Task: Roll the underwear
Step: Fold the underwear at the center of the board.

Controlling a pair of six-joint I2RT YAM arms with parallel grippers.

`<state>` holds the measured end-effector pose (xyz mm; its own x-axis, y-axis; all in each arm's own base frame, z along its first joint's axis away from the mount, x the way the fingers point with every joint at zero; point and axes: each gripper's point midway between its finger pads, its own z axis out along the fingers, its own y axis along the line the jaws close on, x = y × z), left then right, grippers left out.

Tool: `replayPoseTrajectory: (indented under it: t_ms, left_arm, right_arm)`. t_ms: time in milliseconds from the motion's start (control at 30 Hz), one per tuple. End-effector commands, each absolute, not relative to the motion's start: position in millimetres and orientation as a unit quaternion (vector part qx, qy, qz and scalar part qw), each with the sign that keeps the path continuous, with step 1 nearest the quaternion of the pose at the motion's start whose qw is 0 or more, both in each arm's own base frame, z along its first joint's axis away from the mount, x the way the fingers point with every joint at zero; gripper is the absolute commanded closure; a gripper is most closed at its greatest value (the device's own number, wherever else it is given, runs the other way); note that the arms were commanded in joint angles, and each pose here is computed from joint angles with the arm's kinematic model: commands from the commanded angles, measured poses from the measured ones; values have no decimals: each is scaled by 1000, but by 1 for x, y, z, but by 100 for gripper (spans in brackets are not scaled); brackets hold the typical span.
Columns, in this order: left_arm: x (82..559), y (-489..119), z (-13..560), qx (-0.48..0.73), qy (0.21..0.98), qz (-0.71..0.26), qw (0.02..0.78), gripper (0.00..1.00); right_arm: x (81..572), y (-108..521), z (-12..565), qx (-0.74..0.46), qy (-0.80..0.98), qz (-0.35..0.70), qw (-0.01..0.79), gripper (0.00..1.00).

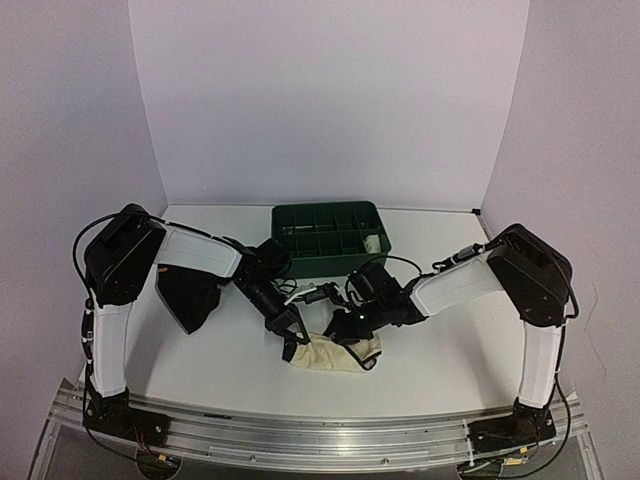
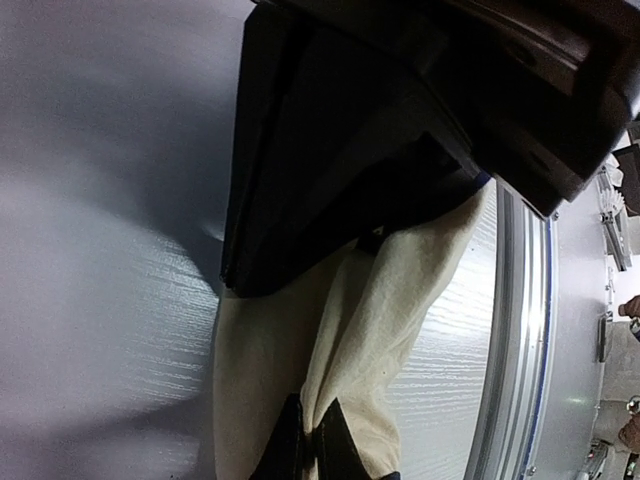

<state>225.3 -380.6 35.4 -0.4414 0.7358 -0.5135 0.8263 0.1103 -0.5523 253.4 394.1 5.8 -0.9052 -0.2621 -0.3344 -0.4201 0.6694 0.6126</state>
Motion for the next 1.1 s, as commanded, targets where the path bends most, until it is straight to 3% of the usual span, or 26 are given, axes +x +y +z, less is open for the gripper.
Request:
replayPoseTrajectory:
  t_ms: [0, 400, 633, 800, 1067]
  left_arm:
    - [243, -378, 29, 514, 758, -394, 75, 100]
    - [247, -367, 2, 520, 776, -350, 66, 100]
    - [256, -382, 22, 538, 753, -369, 90, 100]
    - [259, -388, 33, 549, 740, -376, 98, 100]
    - [247, -390, 31, 563, 727, -384, 89, 96]
  right_arm:
    - [240, 383, -10, -198, 918, 333, 79, 100]
    - [299, 358, 99, -200, 905, 243, 287, 100]
    - [266, 358, 91, -220, 907, 223, 281, 100]
    - [232, 382, 86, -235, 892, 274, 270, 100]
    - [239, 347, 41, -139, 925, 232, 269, 100]
